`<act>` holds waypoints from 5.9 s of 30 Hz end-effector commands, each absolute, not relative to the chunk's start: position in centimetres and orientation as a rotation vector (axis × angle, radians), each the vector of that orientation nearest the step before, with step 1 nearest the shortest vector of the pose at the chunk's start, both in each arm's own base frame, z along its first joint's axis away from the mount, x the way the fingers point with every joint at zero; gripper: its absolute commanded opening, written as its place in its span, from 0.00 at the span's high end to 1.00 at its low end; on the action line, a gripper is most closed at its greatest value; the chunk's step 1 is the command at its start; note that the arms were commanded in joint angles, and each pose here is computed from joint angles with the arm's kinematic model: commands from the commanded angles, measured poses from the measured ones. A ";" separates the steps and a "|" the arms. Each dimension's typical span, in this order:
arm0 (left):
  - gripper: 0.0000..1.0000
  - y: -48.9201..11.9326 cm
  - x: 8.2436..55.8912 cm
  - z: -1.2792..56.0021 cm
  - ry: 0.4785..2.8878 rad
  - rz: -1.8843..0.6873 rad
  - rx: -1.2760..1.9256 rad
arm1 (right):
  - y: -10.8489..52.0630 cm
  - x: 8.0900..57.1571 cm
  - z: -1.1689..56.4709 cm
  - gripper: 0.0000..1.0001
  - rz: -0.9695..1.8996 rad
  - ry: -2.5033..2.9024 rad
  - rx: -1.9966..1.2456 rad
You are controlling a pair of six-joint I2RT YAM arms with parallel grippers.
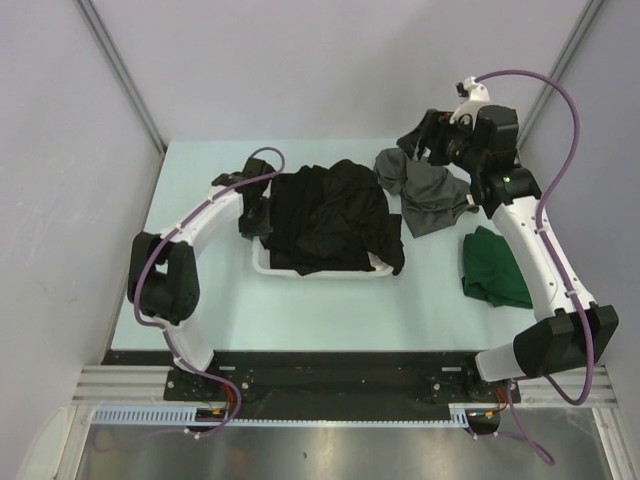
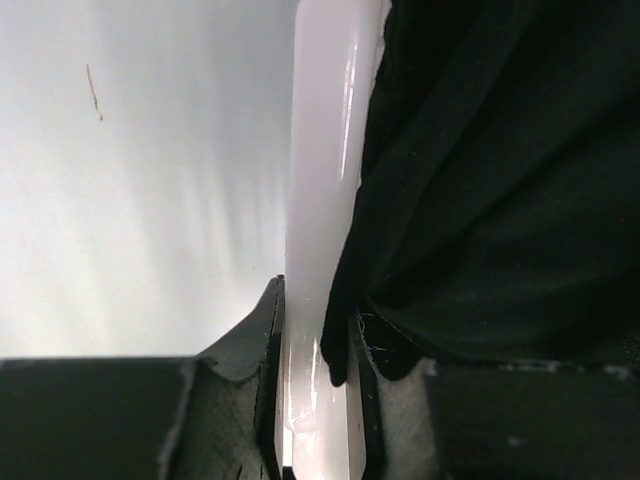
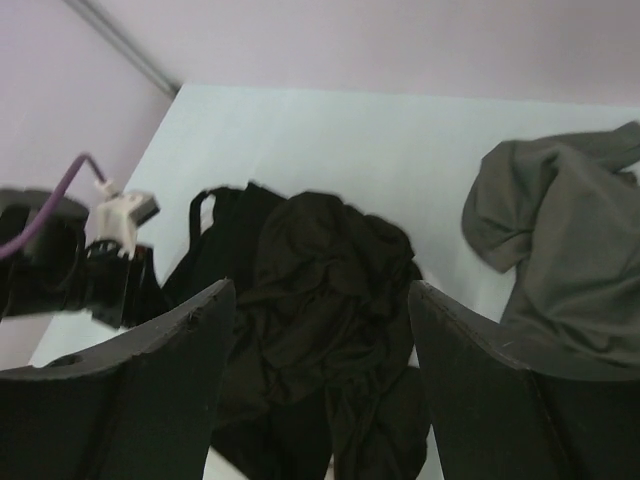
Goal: Fold and stack the t-shirts
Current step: Move the tshirt to the center of the board
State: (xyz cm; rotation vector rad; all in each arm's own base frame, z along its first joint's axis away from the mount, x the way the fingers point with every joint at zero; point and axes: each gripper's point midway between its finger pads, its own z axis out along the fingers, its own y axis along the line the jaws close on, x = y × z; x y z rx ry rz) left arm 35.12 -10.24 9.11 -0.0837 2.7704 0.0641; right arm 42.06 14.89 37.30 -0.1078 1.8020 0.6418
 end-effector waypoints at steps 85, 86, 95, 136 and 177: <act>1.00 2.7 26.6 11.0 2.776 0.229 -0.460 | 43.0 45.4 14.1 1.00 0.909 2.380 -0.485; 1.00 1.8 26.5 11.0 2.785 0.219 -0.404 | 43.5 46.0 13.5 1.00 0.907 2.363 -0.493; 1.00 0.5 24.9 10.7 2.824 0.198 -0.318 | 47.0 50.0 15.8 1.00 1.031 2.128 -0.404; 0.51 -10.8 31.3 11.3 2.829 0.050 0.093 | 37.9 52.7 32.0 0.38 1.250 1.730 -0.215; 0.34 -17.6 39.0 21.2 2.563 -0.121 0.062 | 21.6 36.3 21.3 0.62 0.901 2.270 -0.179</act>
